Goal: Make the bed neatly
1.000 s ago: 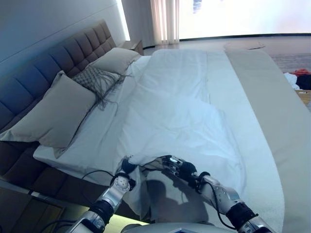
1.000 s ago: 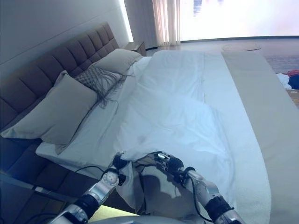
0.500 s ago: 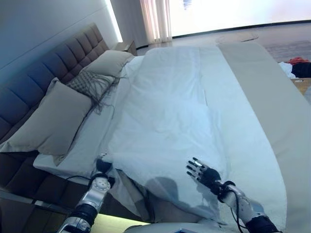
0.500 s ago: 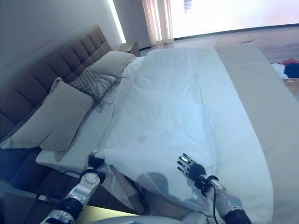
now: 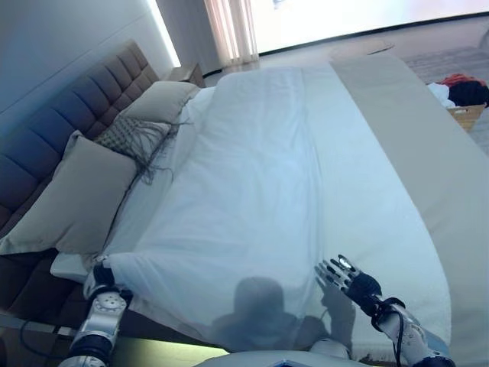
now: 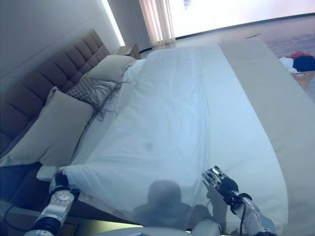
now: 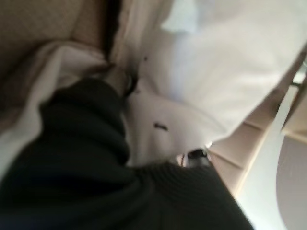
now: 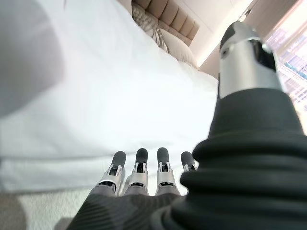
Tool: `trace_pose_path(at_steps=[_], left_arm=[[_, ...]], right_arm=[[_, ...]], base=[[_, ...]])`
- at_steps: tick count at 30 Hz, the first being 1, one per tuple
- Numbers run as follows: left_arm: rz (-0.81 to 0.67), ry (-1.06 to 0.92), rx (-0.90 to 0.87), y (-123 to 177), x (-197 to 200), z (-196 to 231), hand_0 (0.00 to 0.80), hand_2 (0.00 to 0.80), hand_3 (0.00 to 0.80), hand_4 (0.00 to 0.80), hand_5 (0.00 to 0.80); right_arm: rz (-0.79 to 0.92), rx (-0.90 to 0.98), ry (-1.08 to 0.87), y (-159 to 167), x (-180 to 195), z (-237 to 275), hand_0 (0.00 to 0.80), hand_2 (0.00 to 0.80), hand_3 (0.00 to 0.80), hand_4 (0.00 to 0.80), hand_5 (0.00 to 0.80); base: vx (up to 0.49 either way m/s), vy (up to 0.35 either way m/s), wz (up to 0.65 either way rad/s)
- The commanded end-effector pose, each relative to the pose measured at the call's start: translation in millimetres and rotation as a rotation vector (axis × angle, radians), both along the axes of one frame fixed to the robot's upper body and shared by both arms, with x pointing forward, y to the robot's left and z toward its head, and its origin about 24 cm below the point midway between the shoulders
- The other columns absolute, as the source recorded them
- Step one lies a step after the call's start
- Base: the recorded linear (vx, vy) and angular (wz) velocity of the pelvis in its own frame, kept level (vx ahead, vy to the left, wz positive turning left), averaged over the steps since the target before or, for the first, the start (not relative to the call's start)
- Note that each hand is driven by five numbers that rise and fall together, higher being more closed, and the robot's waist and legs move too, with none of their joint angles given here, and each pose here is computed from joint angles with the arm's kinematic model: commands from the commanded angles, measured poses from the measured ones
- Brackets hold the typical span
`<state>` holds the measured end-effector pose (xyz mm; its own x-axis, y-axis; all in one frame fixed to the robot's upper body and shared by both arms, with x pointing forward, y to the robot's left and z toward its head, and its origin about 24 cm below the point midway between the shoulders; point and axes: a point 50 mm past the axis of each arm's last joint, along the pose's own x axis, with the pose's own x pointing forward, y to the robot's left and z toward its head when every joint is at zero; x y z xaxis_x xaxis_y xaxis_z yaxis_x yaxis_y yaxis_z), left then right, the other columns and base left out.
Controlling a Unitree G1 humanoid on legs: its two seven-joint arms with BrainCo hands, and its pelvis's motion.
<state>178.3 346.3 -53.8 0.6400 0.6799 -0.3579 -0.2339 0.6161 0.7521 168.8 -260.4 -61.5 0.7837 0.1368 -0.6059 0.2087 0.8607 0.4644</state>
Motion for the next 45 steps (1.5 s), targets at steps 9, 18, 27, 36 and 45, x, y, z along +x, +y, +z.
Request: trace_pose_path(at_steps=[9,18,27,36,45], left_arm=[[0.442,-0.137,0.266,136,-53,109,0.8,0.8,0.8,0.8,0.8],[0.45,-0.221,0.077,105,-64,57,0.8,0.8,0.8,0.8,0.8],[0.473,-0.074,0.025,71,-96,5,0.8,0.8,0.8,0.8,0.8],[0.514,0.065,0.073,64,-112,-8,0.8,0.8,0.8,0.8,0.8],[0.59,0.322,0.065,40,-161,-39,0.8,0.8,0.8,0.8,0.8]], right_arm=[[-0.089,0.115,-0.093,19,9,2,0.0,0.0,0.0,0.0,0.0],[-0.102,0.12,-0.081,24,10,-2,0.0,0.0,0.0,0.0,0.0],[-0.089,0.063,-0.063,6,8,0,0.0,0.0,0.0,0.0,0.0],[-0.033,0.018,-0.097,-13,21,15,0.0,0.0,0.0,0.0,0.0],[0.034,-0.065,-0.096,-48,30,38,0.0,0.0,0.0,0.0,0.0]], base=[[0.005,0.008,0.0],[0.005,0.001,0.02],[0.041,0.108,0.02],[-0.029,0.23,-0.02],[-0.025,0.261,-0.07]])
